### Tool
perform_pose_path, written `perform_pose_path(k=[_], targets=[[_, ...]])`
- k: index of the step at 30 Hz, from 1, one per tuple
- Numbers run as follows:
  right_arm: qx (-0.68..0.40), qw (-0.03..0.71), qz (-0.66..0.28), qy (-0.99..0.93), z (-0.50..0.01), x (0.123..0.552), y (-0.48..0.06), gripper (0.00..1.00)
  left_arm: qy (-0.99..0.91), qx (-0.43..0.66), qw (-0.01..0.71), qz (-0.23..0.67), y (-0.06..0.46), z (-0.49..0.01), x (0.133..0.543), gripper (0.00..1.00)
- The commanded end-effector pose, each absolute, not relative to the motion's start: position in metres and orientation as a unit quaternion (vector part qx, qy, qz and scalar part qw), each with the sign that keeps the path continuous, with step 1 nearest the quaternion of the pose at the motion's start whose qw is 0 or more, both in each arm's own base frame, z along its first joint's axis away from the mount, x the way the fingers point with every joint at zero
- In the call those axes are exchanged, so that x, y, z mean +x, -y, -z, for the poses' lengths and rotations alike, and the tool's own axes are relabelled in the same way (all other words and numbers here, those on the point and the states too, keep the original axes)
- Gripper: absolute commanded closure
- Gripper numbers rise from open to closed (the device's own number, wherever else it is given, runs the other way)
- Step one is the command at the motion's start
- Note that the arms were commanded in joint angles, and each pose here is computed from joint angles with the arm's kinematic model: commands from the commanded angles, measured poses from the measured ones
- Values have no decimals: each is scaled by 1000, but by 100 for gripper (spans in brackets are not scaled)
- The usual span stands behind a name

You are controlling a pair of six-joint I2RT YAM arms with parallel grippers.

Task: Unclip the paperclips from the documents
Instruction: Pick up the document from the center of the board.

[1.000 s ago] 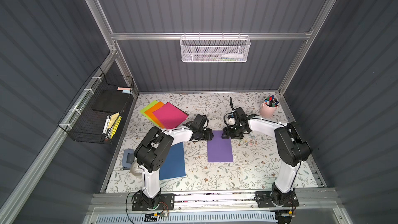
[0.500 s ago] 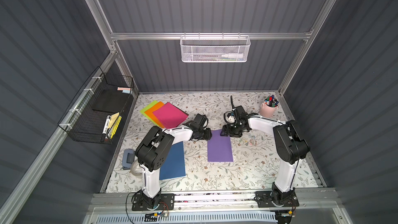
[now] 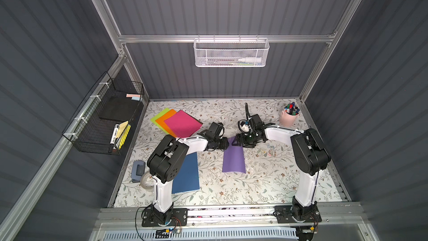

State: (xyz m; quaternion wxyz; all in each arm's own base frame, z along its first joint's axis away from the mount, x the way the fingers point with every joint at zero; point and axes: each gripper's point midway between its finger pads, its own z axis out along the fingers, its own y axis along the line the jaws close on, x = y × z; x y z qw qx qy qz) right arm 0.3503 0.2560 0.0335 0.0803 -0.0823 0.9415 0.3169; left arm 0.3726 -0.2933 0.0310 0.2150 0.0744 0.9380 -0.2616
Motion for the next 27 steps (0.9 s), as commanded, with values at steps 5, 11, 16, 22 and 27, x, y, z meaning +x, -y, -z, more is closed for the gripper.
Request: perform_pose_path(k=[5, 11, 16, 22, 27], targets=[[-67, 48, -317, -945, -14, 334, -255, 58, -963, 76, 137, 218, 274, 16, 337, 63], [-82, 71, -337, -935, -29, 339, -259, 75, -958, 82, 151, 230, 278, -2, 340, 56], [-106, 108, -372, -916, -61, 342, -259, 78, -928, 94, 219, 286, 291, -67, 354, 35], [-146, 146, -432, -878, -116, 333, -261, 79, -874, 108, 297, 369, 293, -133, 362, 24], [-163, 162, -472, -851, -153, 321, -264, 78, -835, 116, 322, 432, 284, -159, 359, 27]])
